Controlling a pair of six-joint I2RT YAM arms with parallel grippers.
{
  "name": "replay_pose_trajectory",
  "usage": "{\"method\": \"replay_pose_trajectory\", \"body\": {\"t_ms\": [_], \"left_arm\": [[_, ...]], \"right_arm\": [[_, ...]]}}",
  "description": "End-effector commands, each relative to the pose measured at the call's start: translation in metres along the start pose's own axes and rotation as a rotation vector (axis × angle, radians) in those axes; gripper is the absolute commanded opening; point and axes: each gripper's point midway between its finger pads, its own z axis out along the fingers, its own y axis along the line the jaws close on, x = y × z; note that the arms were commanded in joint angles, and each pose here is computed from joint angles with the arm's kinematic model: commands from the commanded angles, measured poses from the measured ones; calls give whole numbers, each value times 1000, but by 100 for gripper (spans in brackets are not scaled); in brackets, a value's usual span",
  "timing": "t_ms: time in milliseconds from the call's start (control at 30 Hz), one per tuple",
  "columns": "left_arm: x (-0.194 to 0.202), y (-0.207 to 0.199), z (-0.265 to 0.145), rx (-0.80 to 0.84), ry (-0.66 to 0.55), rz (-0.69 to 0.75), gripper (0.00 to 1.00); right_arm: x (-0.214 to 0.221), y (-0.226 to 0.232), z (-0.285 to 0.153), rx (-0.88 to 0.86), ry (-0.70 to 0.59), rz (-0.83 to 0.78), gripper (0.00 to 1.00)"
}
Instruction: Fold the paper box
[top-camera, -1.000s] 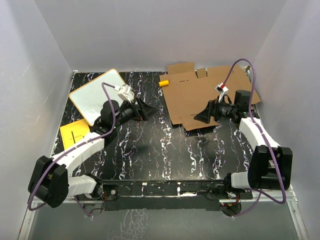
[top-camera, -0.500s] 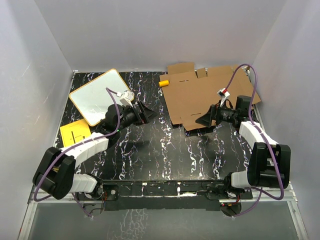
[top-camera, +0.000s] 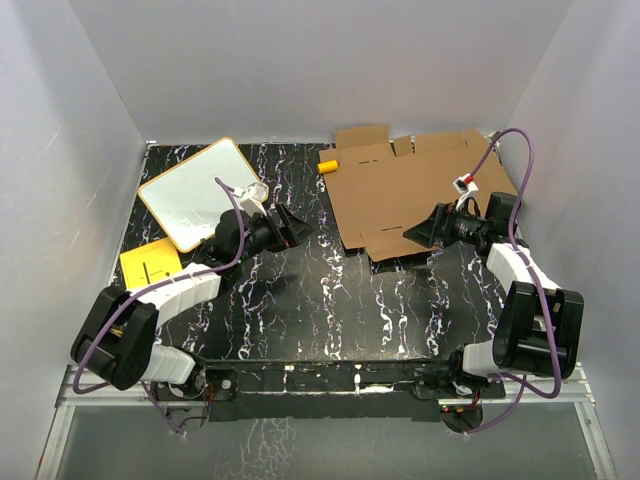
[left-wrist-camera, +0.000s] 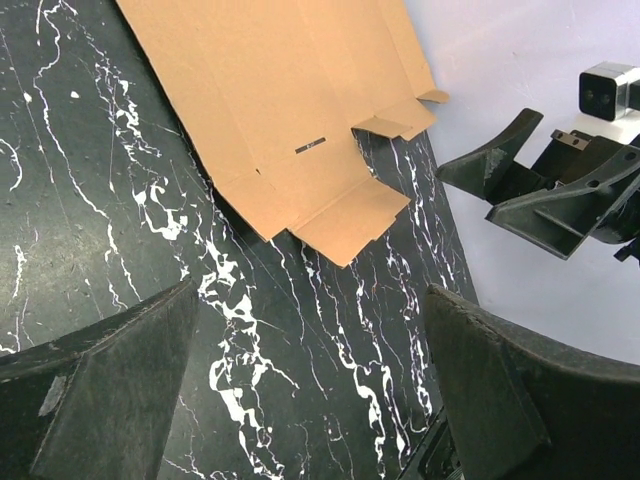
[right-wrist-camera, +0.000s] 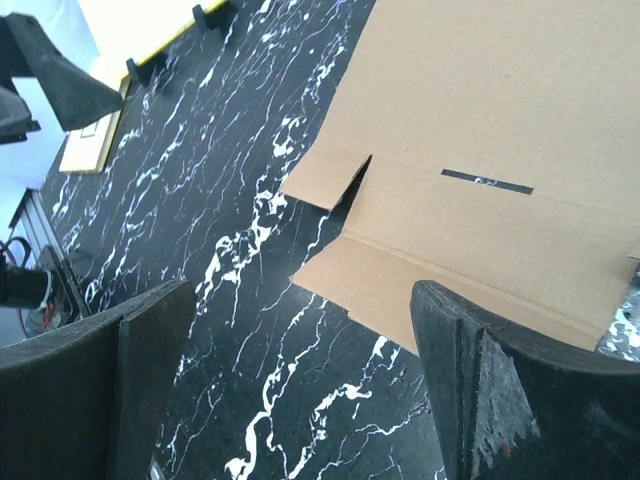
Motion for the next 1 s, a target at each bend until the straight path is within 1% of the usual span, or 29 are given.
{"method": "replay_pose_trajectory", "body": {"t_ms": [0,133,233,333,400,567,767,967], "left_arm": [[-21,-14,-8,25,-75,40,92],[-21,-17,-16,41,-95,41,92],[-25,-20,-22,59,-131,46,92],[-31,-23,-26,68,-159,66,92],[-34,-24,-28,67,-173,80,92],[-33,-17,-29,47,-182,91,93],[-29,-9,-29,36,-186,79,93],[-29,-8,-26,36,-182,82,93]], "right_arm": [[-21,-3,-7,27,-83,-19,98],[-24,-17,-13,115,-126,61,98],[-29,-36,-21,217,-180,168,98],[-33,-47,-33,247,-220,249,98],[-33,-48,-36,234,-233,278,98],[-26,-53,-35,239,-230,287,99],[-21,-50,-33,211,-206,248,98],[-19,-70,-36,319,-209,303,98]]}}
